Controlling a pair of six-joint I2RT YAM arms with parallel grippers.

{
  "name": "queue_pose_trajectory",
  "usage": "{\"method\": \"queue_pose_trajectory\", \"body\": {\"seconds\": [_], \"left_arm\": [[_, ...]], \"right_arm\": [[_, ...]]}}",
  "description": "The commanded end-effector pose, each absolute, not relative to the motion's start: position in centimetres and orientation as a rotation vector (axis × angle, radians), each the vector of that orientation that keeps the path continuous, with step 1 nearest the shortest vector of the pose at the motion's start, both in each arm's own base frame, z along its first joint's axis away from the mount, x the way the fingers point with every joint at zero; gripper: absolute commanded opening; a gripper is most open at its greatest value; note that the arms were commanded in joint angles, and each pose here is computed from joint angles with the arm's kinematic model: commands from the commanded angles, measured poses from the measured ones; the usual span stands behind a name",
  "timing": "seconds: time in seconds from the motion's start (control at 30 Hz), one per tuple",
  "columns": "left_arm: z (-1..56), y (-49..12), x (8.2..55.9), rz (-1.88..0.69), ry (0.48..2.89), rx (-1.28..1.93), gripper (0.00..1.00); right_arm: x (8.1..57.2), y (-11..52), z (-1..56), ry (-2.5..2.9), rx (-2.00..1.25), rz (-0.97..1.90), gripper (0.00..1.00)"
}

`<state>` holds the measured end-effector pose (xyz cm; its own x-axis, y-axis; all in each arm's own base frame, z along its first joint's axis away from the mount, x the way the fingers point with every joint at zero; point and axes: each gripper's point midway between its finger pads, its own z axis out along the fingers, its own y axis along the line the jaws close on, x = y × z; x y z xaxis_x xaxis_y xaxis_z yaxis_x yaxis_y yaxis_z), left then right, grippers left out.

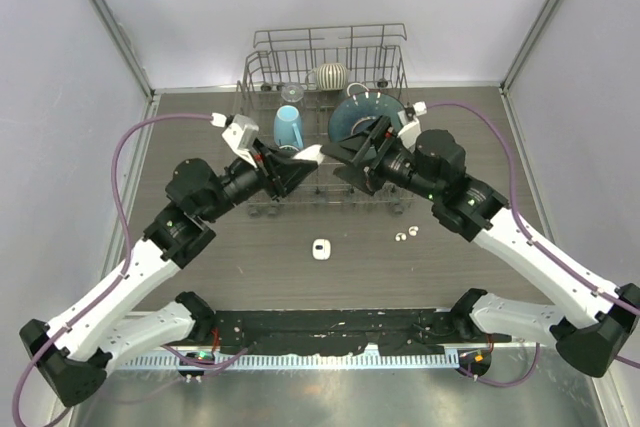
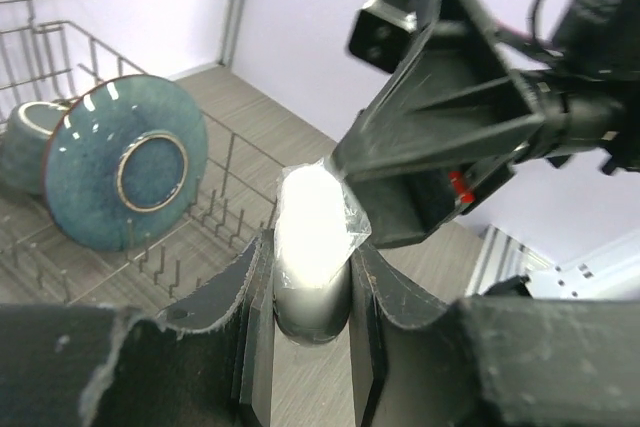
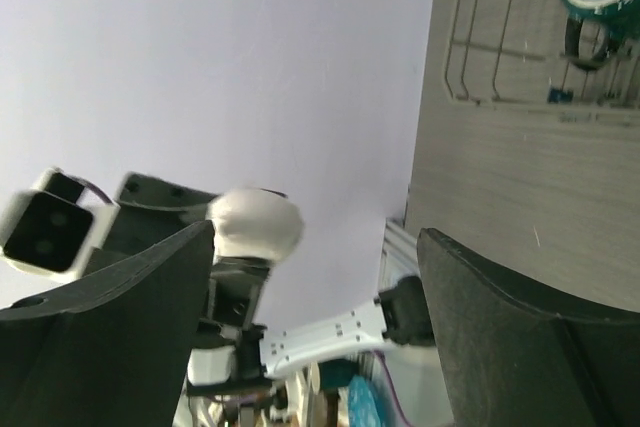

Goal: Insert the wireless bluetooth earbuds into the charging case
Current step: Open the charging case.

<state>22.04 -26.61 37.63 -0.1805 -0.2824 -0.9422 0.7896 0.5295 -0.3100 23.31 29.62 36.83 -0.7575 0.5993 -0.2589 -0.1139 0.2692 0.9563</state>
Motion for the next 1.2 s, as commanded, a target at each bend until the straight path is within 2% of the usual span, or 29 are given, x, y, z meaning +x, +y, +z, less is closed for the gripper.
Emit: {"method": "queue_pose_trajectory", "body": {"seconds": [0.0,0.13,0.47,0.63,0.9,0.93,1.03,1.17], "left_arm": [[38.4,-28.2,19.2,-1.244,1.418,0.682,0.0],[38.4,-28.9,18.9,-1.304,1.418,0.727,0.0],[38.3,-29.2,18.3,-1.344,1.417,0.764,0.0],[37.9,-28.8,18.3,-1.31,1.42,0.763,0.0],[37.6,-28.2,18.2,-1.273,1.432,0.758,0.0],[37.4,-28.2,18.3,-1.268,1.439,0.758,0.0],[37.1,-28.2,18.5,-1.26,1.45,0.752,0.0],[36.8,-28.1,18.8,-1.246,1.458,0.735,0.0]], "right_arm": [[20.1,31.6,37.0,2.071,0.233,1.718,0.89],[19.1,32.2,37.8,2.038,0.199,1.842,0.89],[19.8,32.5,36.7,2.023,0.29,1.915,0.88],[19.9,32.3,36.0,2.003,0.366,1.974,0.7],[20.0,31.6,36.2,1.95,0.432,2.012,0.59],[19.9,31.5,36.3,1.947,0.431,2.015,0.52],[19.8,31.4,36.5,1.938,0.438,2.026,0.43],[19.5,31.3,36.8,1.936,0.43,2.041,0.36]]}}
